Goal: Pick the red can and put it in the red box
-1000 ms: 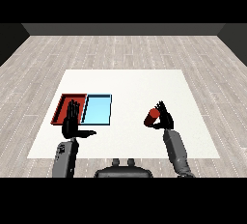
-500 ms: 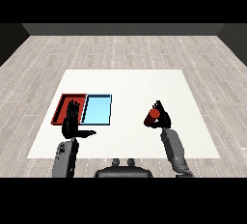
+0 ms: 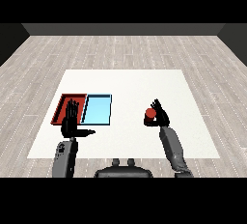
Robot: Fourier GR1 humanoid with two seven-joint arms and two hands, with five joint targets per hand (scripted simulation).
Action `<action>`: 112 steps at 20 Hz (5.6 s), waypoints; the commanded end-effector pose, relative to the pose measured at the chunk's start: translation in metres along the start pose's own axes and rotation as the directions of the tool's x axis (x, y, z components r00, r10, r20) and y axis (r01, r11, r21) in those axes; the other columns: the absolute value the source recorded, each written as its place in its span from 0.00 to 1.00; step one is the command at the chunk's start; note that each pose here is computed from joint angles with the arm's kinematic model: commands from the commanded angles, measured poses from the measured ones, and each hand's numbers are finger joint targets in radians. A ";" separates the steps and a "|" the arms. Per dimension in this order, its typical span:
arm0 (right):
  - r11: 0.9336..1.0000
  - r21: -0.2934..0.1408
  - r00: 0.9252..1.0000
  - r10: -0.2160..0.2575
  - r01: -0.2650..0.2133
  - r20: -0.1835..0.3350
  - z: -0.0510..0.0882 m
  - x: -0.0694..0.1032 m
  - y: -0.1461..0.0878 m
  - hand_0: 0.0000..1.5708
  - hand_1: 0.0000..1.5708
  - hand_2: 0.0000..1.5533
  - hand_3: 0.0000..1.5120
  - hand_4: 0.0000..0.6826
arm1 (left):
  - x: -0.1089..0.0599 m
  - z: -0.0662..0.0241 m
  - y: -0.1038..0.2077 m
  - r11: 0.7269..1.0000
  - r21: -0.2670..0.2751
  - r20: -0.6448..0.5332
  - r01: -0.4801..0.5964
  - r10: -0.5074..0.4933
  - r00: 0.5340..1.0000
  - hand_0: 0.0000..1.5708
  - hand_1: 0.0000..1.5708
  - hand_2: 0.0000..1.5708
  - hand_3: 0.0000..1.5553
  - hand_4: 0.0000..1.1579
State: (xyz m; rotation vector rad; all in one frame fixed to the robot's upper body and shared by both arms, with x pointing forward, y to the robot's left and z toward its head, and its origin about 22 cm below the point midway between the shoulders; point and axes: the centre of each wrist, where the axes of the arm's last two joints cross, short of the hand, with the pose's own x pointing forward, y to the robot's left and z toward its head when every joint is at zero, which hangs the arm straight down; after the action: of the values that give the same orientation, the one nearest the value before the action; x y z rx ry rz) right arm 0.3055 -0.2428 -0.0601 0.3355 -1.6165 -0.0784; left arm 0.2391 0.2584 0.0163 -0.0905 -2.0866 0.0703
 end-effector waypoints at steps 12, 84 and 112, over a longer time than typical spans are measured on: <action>0.999 -0.041 0.997 0.011 -0.014 -0.073 -0.006 -0.028 0.007 0.00 0.00 0.00 0.00 0.00 | -0.004 -0.0068 -0.001 1.000 -0.015 -0.012 -0.022 0.022 1.000 0.00 0.00 0.00 0.00 0.00; 0.985 -0.020 0.876 0.159 -0.169 0.455 -0.012 0.107 0.175 0.93 0.93 0.93 0.92 0.97 | -0.028 -0.0164 -0.140 0.971 -0.234 -0.265 -0.041 -0.023 0.964 0.00 0.00 0.00 0.00 0.00; 0.993 0.055 0.892 0.068 -0.103 0.446 -0.009 0.077 0.209 0.98 0.98 0.94 0.94 0.96 | -0.058 -0.0250 -0.180 0.955 -0.261 -0.303 -0.140 0.057 0.951 0.00 0.00 0.00 0.00 0.00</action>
State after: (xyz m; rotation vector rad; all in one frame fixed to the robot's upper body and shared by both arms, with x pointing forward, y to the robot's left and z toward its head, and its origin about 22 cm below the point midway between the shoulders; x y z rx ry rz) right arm 0.2756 -0.0718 0.0732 0.3328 -2.1010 -0.0220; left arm 0.2749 0.0781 0.0009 -0.3536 -1.7752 -0.1702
